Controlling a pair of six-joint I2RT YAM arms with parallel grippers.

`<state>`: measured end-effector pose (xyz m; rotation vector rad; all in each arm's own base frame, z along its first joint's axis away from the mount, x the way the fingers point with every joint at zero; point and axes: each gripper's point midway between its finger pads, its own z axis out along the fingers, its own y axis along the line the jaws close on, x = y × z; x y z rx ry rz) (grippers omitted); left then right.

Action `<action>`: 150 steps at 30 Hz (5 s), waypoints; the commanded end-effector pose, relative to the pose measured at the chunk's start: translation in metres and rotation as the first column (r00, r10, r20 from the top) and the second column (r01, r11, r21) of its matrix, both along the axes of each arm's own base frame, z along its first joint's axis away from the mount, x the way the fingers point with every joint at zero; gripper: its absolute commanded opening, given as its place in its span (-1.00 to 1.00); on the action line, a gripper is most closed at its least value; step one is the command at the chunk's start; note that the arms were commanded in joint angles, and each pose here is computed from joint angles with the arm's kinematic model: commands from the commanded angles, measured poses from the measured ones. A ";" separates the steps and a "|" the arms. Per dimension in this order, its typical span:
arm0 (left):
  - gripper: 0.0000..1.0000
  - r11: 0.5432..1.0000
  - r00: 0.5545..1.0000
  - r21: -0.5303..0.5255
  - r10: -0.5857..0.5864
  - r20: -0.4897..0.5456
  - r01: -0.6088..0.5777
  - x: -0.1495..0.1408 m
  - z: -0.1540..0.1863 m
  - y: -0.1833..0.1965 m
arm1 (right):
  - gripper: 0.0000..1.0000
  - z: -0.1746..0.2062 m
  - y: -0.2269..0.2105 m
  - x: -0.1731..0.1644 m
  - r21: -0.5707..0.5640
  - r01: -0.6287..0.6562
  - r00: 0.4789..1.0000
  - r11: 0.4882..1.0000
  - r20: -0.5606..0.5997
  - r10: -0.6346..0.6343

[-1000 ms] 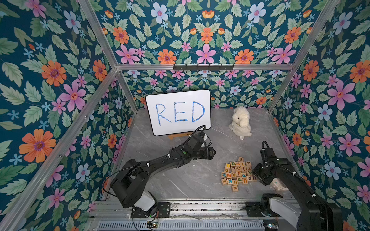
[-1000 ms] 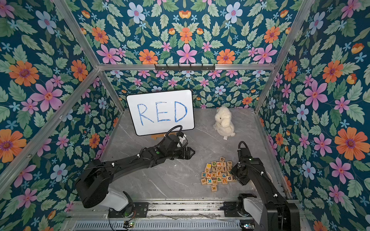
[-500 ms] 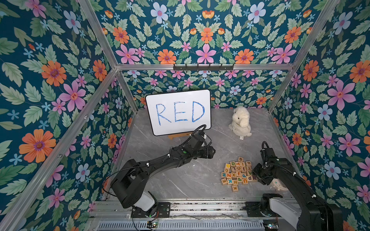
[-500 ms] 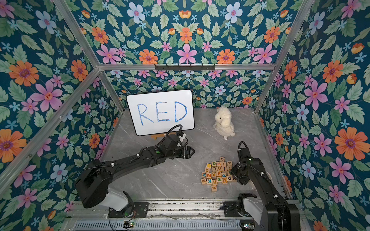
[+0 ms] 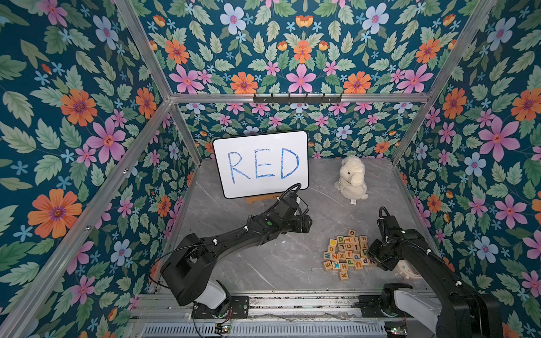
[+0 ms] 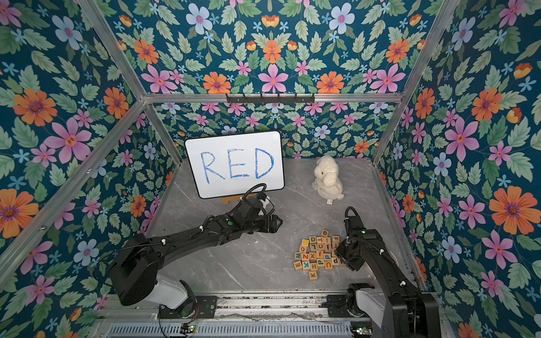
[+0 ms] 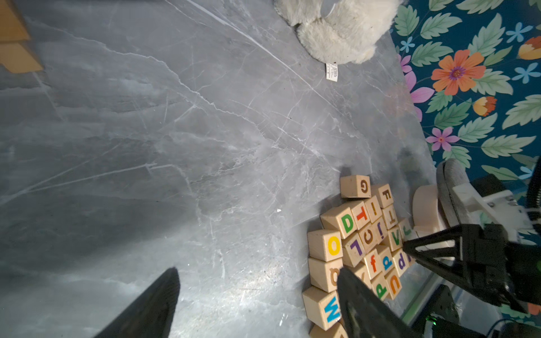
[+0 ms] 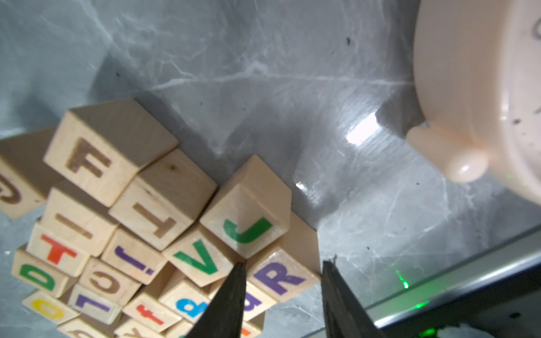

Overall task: Assemble the uppercase word "red" with letter blocks
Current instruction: Pick up the letter block from the center of the board, then place the letter block at the center of the board.

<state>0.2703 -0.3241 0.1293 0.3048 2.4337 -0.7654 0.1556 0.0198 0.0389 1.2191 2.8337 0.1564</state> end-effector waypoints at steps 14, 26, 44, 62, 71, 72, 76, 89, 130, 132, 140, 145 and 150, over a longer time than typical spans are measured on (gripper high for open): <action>0.73 0.994 0.995 0.055 0.090 0.039 -0.092 0.011 0.001 0.015 | 0.00 -0.002 -0.010 -0.001 -0.057 0.015 1.000 0.998 -0.005 -0.015; 0.72 0.994 0.995 0.047 0.101 0.025 -0.102 0.014 -0.002 0.011 | 0.05 -0.007 -0.002 0.006 -0.025 -0.031 0.999 0.999 0.020 0.032; 0.72 0.990 0.993 0.075 0.115 0.031 -0.117 0.014 -0.005 0.018 | 0.04 -0.014 0.006 0.003 -0.048 -0.118 0.993 0.992 -0.035 0.116; 0.72 0.988 0.991 0.079 0.126 0.051 -0.130 0.015 0.001 0.022 | -0.13 -0.012 0.000 0.004 -0.084 -0.106 0.994 0.991 -0.031 0.104; 0.71 0.985 0.982 0.065 0.150 0.110 -0.158 0.020 0.016 0.029 | -0.14 0.009 0.001 0.010 -0.078 -0.078 0.996 0.994 0.034 0.081; 0.71 0.985 0.981 0.060 0.152 0.121 -0.161 0.021 0.019 0.030 | -0.14 0.013 0.002 0.013 -0.071 -0.081 0.995 0.994 0.047 0.084; 0.73 0.985 0.974 0.066 0.146 0.175 -0.160 0.022 0.028 0.036 | -0.19 0.034 0.002 0.022 -0.085 -0.103 0.990 0.991 0.085 0.110; 0.86 0.920 0.907 0.115 0.336 0.255 -0.373 0.052 0.051 0.106 | -0.28 0.094 0.067 0.086 -0.218 -0.335 0.906 0.917 0.195 0.377; 0.84 0.592 0.592 -0.046 0.806 0.008 -0.805 0.028 0.044 0.302 | -0.27 0.003 0.414 0.220 0.099 -0.465 0.864 0.880 0.270 0.426; 0.83 0.584 0.584 -0.044 0.811 0.005 -0.810 0.025 0.042 0.304 | -0.27 -0.001 0.417 0.219 0.102 -0.463 0.867 0.881 0.259 0.426; 0.82 0.567 0.567 -0.058 0.823 0.004 -0.822 0.019 0.041 0.306 | -0.12 -0.007 0.424 0.215 0.113 -0.459 0.870 0.881 0.257 0.421; 0.81 0.572 0.573 -0.052 0.819 -0.006 -0.818 0.019 0.038 0.305 | 0.06 -0.004 0.424 0.217 0.102 -0.463 0.865 0.880 0.267 0.424; 0.80 0.571 0.573 -0.048 0.820 -0.017 -0.819 0.019 0.035 0.304 | 0.18 0.000 0.427 0.218 0.115 -0.468 0.862 0.876 0.278 0.423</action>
